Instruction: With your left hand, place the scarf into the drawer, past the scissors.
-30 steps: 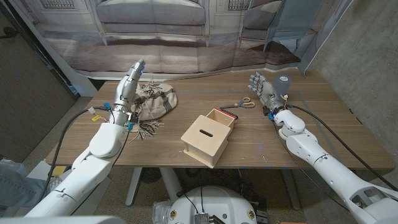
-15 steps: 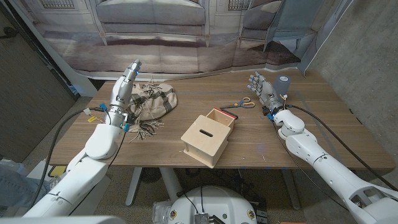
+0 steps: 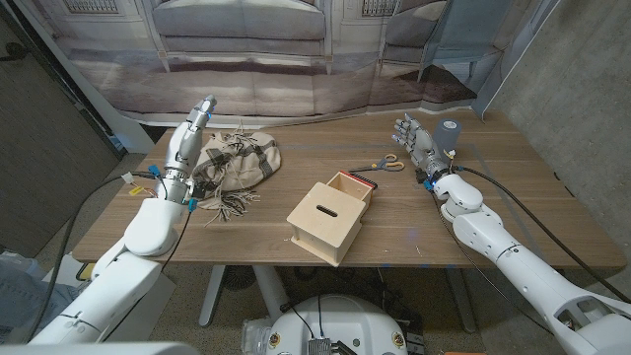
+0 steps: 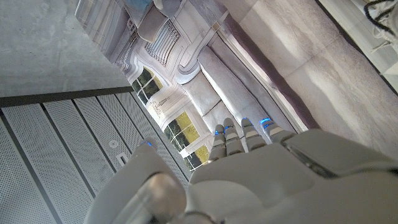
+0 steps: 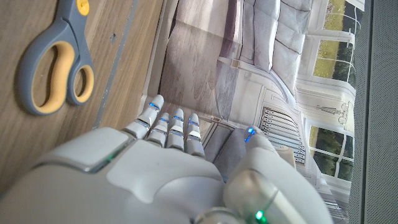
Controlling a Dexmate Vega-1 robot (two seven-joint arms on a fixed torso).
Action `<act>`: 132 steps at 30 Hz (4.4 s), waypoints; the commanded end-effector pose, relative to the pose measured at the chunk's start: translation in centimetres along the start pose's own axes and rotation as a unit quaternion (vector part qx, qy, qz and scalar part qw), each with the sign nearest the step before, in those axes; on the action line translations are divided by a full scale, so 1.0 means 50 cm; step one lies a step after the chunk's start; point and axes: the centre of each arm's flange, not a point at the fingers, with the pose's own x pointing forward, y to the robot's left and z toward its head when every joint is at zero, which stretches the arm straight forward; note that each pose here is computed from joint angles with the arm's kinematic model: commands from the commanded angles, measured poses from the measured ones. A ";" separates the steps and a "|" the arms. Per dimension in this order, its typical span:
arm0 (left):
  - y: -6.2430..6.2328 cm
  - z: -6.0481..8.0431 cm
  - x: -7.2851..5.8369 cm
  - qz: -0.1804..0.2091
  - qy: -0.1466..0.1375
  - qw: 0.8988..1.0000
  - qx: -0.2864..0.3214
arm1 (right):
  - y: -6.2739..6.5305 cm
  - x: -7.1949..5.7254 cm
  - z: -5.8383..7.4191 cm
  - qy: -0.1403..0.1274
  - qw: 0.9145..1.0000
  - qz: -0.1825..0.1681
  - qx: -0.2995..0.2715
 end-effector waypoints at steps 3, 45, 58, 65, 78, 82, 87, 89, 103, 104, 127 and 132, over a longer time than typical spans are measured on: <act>0.024 0.020 -0.019 0.013 0.004 1.000 0.028 | 0.002 0.003 0.003 0.004 1.000 0.007 -0.006; 0.034 0.031 -0.064 0.057 0.033 0.987 0.146 | -0.001 -0.004 0.002 0.007 1.000 0.008 -0.001; 0.040 0.031 -0.073 0.068 0.045 0.980 0.183 | 0.010 0.002 -0.003 0.008 1.000 0.016 0.000; 0.037 0.028 -0.067 0.066 0.050 0.977 0.196 | 0.009 0.002 -0.002 0.006 1.000 0.016 0.000; 0.040 0.020 -0.059 0.071 0.058 0.971 0.223 | 0.008 0.002 -0.005 0.007 1.000 0.016 0.001; 0.043 0.019 -0.058 0.072 0.060 0.969 0.227 | 0.009 0.001 -0.005 0.007 1.000 0.014 0.002; 0.043 0.020 -0.058 0.071 0.063 0.966 0.240 | 0.011 0.001 -0.005 0.008 1.000 0.015 0.001; 0.044 0.021 -0.058 0.072 0.064 0.965 0.243 | 0.011 0.001 -0.006 0.008 1.000 0.014 0.003; 0.054 0.032 -0.067 0.082 0.070 0.955 0.276 | 0.017 0.004 -0.007 0.011 1.000 0.021 0.002; 0.055 0.031 -0.067 0.084 0.068 0.956 0.274 | 0.018 0.004 -0.007 0.010 1.000 0.022 0.000; 0.047 0.022 -0.037 0.071 0.090 0.943 0.312 | 0.022 0.010 -0.014 0.007 1.000 0.021 0.006; 0.038 0.026 -0.028 0.067 0.092 0.936 0.333 | 0.021 0.012 -0.016 0.007 1.000 0.022 0.006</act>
